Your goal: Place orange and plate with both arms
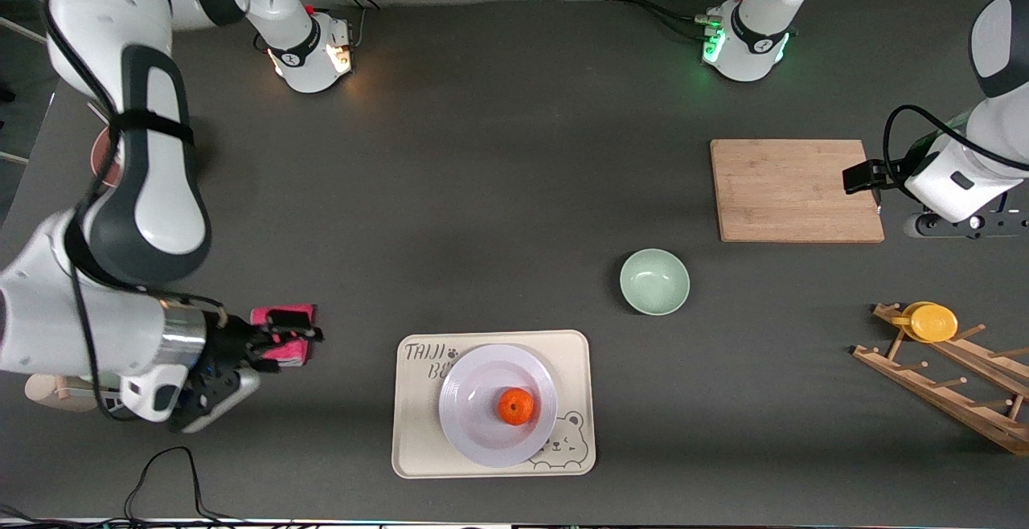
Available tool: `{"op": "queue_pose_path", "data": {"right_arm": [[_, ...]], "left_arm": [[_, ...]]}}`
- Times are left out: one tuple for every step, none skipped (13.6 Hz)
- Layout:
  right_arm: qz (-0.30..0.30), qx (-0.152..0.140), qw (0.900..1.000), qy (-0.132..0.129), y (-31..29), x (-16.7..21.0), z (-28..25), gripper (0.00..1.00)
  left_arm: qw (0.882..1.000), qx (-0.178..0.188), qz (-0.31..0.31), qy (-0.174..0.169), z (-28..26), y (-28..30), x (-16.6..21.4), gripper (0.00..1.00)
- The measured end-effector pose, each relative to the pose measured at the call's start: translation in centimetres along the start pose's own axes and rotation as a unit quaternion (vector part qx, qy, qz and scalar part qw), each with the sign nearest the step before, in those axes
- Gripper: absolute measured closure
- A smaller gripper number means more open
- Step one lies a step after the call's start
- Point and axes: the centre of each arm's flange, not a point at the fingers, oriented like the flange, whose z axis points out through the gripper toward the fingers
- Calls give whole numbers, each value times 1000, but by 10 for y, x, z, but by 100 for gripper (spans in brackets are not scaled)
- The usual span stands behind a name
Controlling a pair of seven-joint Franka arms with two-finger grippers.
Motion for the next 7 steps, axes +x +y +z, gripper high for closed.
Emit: {"op": "queue_pose_path", "data": {"right_arm": [[26, -16, 999, -10, -1, -17, -16, 0], [58, -32, 998, -18, -4, -34, -30, 0], [90, -45, 995, -28, -8, -52, -43, 0], [117, -61, 991, -37, -16, -71, -52, 0], [135, -76, 987, -42, -26, -87, -60, 0], [150, -88, 984, -44, -36, -102, -67, 0], [161, -94, 982, -43, -44, -116, -76, 0]], "left_arm": [[1000, 0, 0, 2, -2, 0, -2, 0], [1000, 0, -1, 6, -6, -2, -5, 0], [1000, -1, -5, 11, -11, -5, -9, 0], [1000, -2, -9, 18, -17, -10, -16, 0], [1000, -3, -12, 28, -24, -14, -24, 0], [999, -4, -15, 37, -31, -17, -32, 0], [999, -5, -19, 46, -38, -21, -40, 0]]}}
